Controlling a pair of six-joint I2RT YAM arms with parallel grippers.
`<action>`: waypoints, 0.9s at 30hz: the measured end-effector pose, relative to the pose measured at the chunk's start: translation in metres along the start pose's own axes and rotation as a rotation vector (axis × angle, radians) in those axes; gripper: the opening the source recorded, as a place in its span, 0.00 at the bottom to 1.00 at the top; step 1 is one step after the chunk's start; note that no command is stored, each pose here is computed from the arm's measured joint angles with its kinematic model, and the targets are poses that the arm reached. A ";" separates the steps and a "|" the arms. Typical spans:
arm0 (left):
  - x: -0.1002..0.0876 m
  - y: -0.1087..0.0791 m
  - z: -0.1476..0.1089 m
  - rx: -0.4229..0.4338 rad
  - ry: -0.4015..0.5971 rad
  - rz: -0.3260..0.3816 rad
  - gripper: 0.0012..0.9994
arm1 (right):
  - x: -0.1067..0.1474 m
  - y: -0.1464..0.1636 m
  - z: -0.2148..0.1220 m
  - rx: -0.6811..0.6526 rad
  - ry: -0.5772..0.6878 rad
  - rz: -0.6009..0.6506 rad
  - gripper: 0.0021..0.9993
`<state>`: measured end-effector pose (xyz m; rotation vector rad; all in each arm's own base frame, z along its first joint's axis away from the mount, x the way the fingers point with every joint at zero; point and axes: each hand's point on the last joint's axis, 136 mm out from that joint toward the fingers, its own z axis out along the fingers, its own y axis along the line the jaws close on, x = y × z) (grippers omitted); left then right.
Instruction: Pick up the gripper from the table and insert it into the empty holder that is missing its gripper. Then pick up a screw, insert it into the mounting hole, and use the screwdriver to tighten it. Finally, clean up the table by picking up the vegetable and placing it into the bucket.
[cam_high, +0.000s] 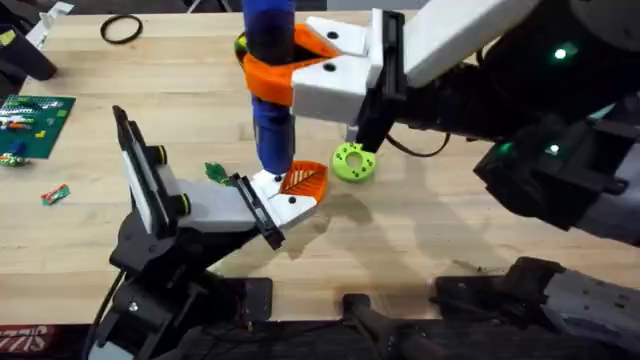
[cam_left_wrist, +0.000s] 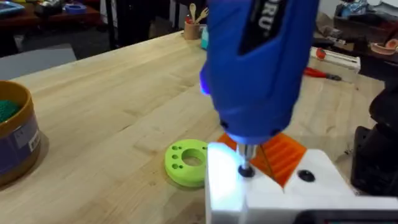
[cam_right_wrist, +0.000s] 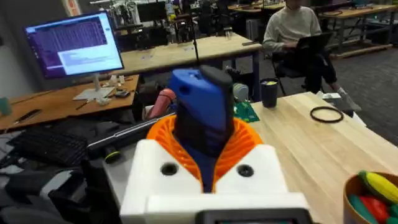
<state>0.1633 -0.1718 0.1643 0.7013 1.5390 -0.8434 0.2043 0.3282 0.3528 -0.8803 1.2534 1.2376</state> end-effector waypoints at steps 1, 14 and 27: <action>0.000 0.000 0.000 0.000 0.000 0.000 0.01 | -0.001 0.001 0.000 -0.004 -0.004 -0.004 0.04; 0.000 0.000 0.000 -0.002 0.000 0.004 0.01 | -0.057 0.027 -0.014 -0.071 -0.223 -0.145 0.04; 0.000 0.000 0.000 -0.002 0.000 0.004 0.01 | -0.010 -0.063 -0.033 0.228 -0.026 0.011 0.04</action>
